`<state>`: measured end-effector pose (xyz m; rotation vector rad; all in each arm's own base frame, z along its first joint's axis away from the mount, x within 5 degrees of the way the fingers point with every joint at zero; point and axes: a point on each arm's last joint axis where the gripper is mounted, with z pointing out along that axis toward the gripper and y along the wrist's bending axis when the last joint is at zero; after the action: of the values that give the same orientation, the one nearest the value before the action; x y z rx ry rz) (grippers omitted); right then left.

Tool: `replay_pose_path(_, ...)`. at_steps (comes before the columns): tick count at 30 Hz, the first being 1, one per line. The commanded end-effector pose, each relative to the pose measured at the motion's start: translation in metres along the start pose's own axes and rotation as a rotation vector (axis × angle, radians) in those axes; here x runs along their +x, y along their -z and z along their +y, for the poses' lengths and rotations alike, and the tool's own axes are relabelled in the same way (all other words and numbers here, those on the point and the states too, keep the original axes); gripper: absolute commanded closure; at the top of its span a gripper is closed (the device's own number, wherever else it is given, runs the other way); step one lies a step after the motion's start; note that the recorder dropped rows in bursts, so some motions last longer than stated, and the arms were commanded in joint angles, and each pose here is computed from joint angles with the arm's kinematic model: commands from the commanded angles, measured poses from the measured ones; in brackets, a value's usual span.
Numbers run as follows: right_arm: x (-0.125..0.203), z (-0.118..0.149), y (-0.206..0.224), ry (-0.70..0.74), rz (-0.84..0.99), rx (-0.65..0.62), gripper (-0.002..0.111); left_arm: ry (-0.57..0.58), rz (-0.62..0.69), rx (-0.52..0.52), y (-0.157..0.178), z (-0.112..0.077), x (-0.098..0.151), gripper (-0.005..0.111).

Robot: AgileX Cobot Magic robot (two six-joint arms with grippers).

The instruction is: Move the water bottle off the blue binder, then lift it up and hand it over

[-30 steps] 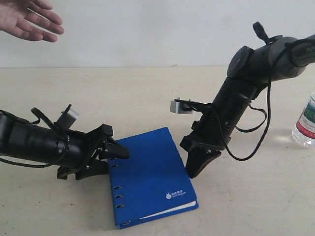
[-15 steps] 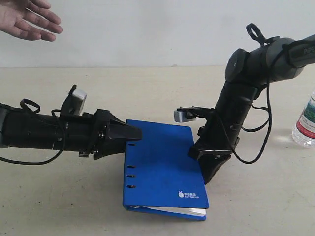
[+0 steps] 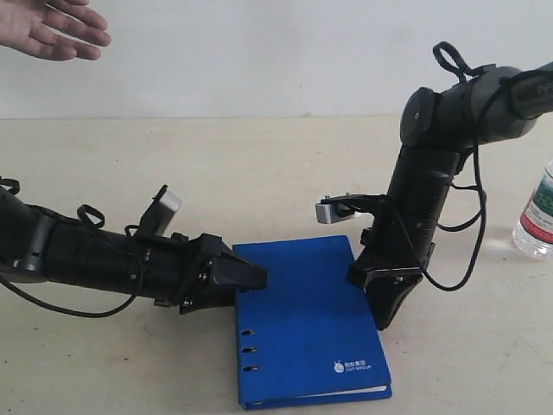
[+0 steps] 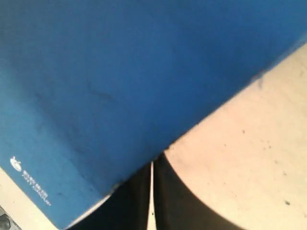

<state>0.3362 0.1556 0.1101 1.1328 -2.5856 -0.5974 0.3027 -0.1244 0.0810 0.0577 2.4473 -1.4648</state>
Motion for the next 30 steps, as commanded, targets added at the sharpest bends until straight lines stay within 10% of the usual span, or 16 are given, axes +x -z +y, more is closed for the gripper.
replay_pose_path(1,-0.02,0.013,0.003,-0.042,-0.176,-0.059,0.108,-0.18,0.068,0.249,-0.006,-0.038,0.004,0.049)
replay_pose_path(16,-0.027,0.028,0.006,0.106,-0.262,-0.214,0.108,-0.337,0.121,0.318,-0.024,-0.08,0.011,0.051)
replay_pose_path(22,-0.025,0.03,0.006,0.11,-0.245,-0.232,0.108,-0.213,0.2,0.051,-0.027,-0.055,0.014,0.069)
replay_pose_path(30,-0.024,0.031,0.011,0.127,-0.26,-0.214,0.108,-0.219,0.201,-0.025,-0.023,-0.053,0.012,0.102)
